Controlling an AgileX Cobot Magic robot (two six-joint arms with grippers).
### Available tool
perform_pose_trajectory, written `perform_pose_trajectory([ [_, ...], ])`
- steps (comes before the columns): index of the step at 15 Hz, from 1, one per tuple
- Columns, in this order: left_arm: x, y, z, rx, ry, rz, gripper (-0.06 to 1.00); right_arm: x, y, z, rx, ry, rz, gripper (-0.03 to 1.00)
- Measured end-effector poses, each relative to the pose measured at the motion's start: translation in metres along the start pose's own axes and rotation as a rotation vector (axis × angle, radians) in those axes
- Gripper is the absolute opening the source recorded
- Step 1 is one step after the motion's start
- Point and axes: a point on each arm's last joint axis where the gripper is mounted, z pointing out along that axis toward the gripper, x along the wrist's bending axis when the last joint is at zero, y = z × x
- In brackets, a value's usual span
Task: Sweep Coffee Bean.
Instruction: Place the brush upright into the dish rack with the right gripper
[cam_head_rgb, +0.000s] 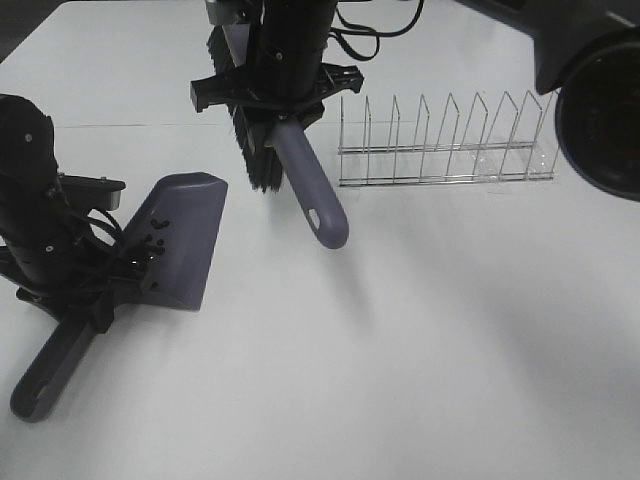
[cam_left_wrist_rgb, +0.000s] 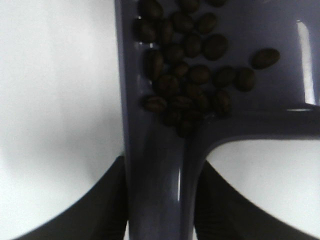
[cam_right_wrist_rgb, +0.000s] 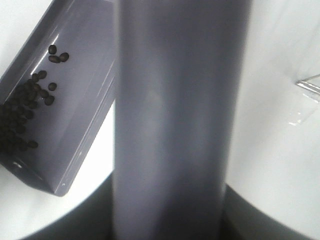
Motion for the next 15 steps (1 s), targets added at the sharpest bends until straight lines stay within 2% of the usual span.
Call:
perform_pose_trajectory([
  [3, 0.0, 0.0, 0.0, 0.0, 0.0, 0.001, 0.33, -0.002, -0.015, -0.023, 0.03, -0.009, -0.035, 0.29],
  [7, 0.0, 0.0, 0.0, 0.0, 0.0, 0.005, 0.33, -0.025, -0.06, -0.03, 0.181, -0.044, -0.002, 0.29],
  [8, 0.0, 0.0, 0.0, 0.0, 0.0, 0.005, 0.33, -0.056, -0.081, -0.028, 0.259, -0.071, 0.065, 0.29],
  [11, 0.0, 0.0, 0.0, 0.0, 0.0, 0.005, 0.33, -0.11, -0.107, -0.018, 0.366, -0.1, 0.168, 0.29],
  [15, 0.0, -0.001, 0.0, 0.008, 0.0, 0.005, 0.33, -0.158, -0.115, -0.014, 0.394, -0.105, 0.247, 0.29],
])
